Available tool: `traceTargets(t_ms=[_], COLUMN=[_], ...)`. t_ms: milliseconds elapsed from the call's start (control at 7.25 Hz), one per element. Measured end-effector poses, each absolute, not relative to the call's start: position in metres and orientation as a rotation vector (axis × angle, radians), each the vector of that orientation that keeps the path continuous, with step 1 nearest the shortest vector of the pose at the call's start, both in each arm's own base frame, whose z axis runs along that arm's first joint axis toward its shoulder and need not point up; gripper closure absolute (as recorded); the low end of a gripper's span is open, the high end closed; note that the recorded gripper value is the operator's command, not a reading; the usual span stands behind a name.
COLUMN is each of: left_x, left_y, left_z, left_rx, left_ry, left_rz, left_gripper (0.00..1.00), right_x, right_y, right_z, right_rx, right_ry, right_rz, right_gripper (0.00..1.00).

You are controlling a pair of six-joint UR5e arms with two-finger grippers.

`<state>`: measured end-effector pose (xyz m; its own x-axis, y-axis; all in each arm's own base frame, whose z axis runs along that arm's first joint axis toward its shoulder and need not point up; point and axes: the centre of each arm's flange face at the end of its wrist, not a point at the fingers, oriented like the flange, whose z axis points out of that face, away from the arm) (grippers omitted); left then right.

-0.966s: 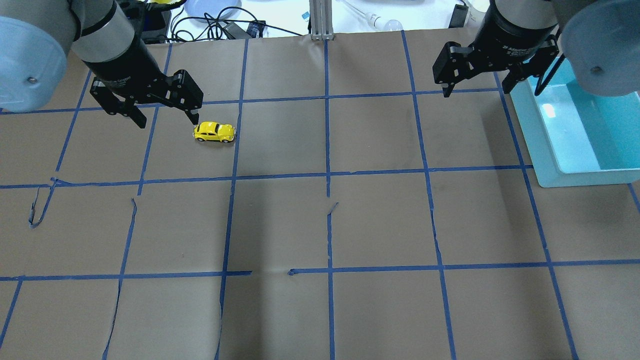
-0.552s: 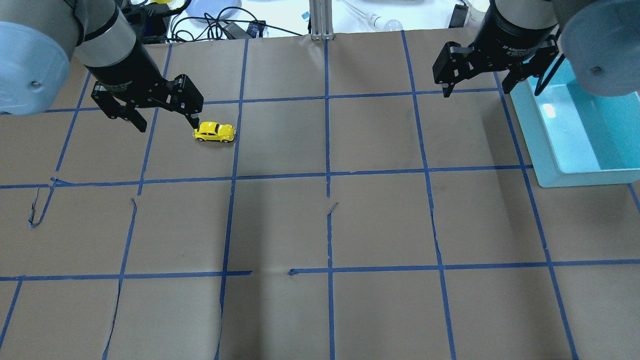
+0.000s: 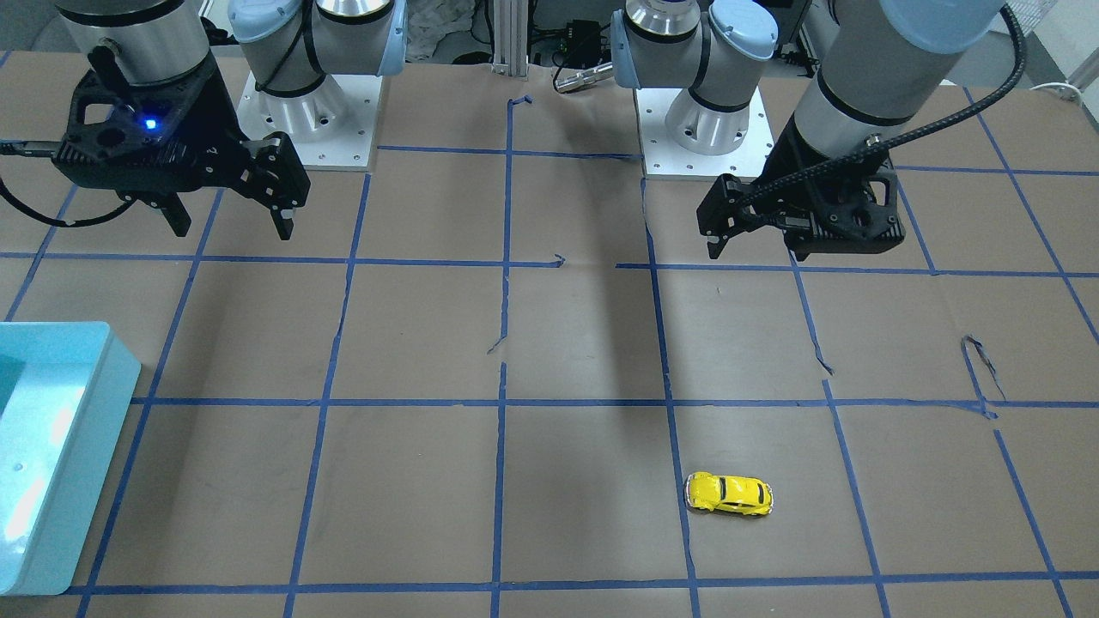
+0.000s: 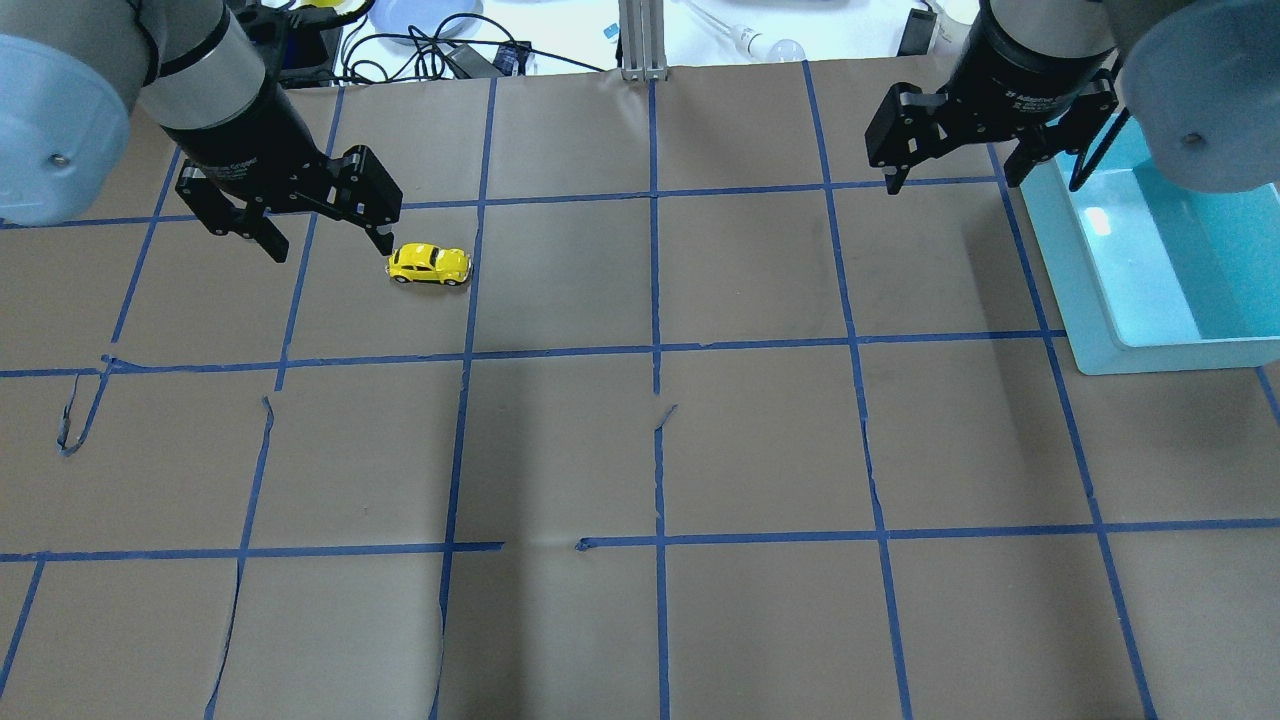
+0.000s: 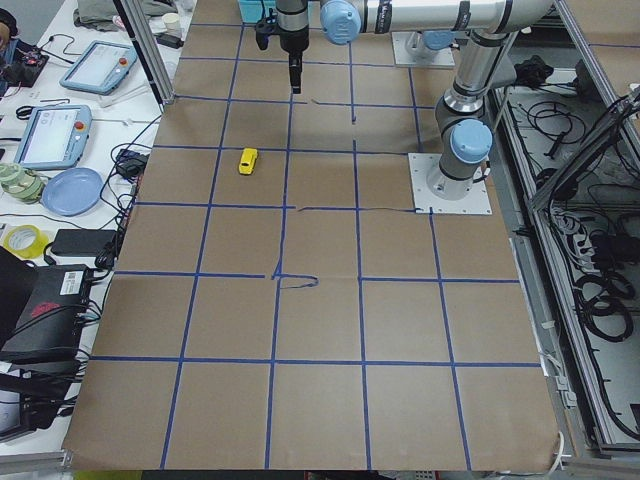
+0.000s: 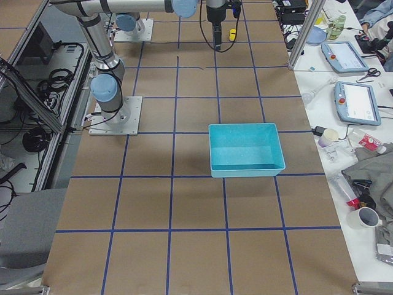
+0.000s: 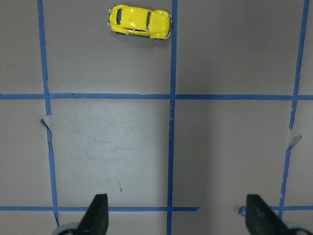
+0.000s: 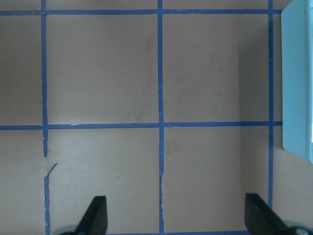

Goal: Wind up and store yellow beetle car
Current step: 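Lower the left gripper toward the yellow beetle car and open it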

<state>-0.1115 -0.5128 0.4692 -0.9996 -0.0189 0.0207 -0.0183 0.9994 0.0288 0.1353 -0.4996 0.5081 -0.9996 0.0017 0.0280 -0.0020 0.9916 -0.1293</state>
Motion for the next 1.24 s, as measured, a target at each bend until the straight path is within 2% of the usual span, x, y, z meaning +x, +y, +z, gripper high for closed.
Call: traceTargets(t_ms=[1241], left_x=[-0.108], left_y=[-0.501], left_z=[0.477], left_rx=[0.028], left_ry=[-3.152], left_rz=[-0.077], left_gripper=[0.00], right_x=[0.135], right_y=[-0.500], right_z=[0.508], right_rx=[0.000], right_ry=[-3.107], right_rz=[0.203], right_gripper=[0.00])
